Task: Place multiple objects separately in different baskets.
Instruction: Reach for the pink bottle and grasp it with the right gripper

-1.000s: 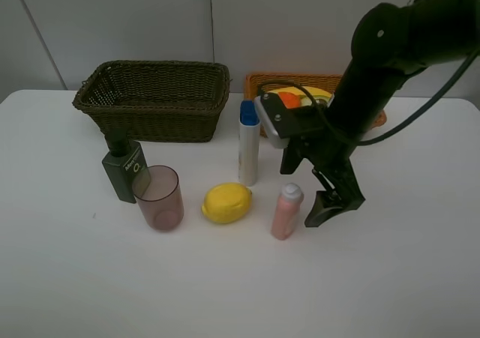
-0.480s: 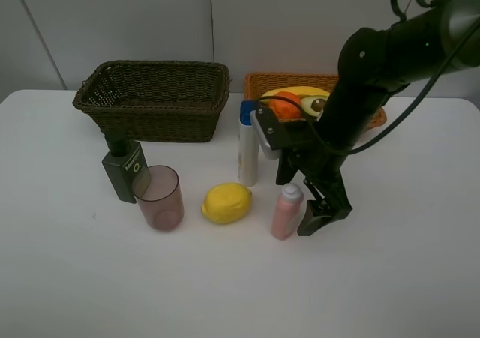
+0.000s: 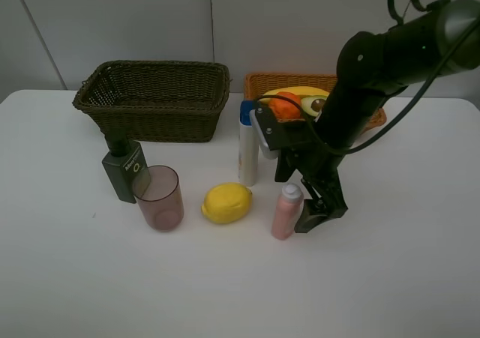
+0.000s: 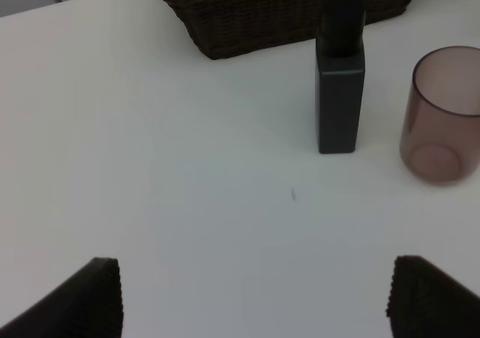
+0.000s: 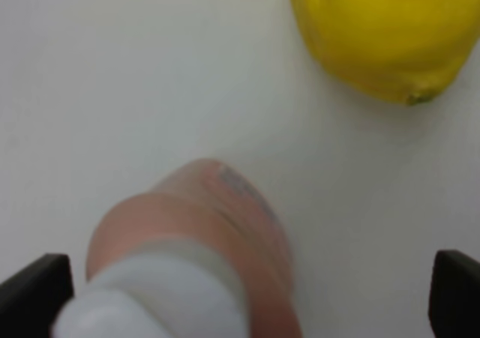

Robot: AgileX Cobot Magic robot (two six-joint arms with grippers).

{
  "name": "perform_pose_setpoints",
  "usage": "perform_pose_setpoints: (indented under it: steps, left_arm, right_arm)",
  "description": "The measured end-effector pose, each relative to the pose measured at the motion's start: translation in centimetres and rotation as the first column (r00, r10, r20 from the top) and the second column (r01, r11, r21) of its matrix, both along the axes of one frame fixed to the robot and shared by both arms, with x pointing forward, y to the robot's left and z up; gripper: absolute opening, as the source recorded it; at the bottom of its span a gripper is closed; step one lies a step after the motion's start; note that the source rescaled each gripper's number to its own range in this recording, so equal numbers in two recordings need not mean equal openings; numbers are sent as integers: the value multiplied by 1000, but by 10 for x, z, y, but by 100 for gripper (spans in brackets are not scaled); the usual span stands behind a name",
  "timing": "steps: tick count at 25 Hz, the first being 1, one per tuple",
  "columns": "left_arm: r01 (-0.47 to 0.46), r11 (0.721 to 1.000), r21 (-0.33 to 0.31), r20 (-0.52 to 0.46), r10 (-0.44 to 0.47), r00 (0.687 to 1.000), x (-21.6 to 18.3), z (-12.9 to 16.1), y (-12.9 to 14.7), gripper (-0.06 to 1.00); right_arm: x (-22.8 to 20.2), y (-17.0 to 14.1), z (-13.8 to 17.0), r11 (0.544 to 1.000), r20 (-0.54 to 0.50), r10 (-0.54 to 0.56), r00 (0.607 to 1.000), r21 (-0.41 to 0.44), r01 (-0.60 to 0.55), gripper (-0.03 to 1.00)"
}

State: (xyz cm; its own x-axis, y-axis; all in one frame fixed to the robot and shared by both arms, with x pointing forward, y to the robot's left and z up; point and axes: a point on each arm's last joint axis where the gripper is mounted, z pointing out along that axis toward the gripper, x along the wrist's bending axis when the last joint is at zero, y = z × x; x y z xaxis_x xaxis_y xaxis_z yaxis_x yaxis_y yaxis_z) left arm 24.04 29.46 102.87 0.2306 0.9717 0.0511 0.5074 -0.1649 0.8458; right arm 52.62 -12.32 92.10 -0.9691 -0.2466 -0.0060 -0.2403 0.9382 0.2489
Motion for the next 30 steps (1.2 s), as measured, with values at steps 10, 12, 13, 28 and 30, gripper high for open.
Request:
perform_pose_setpoints:
  steps: [10,12,13,28,30]
  left_arm:
    - [0,1000,0,0,0,1000,0,0,0,95]
    - [0,1000,0,0,0,1000,0,0,0,95]
    - [0,1000,0,0,0,1000,0,0,0,95]
    - [0,1000,0,0,0,1000,0,0,0,95]
    - [0,1000,0,0,0,1000,0,0,0,95]
  right_arm:
    - [0,0,0,1000,0,-1,1000,-2,1,100]
    - [0,0,0,1000,0,-1,1000,-2,1,100]
    - [0,0,0,1000,0,-1,1000,-2,1,100]
    - [0,0,0,1000,-5,-23,1000,-4,23,97]
    - [0,0,0,1000,-5,-23,1000,-5,23,85]
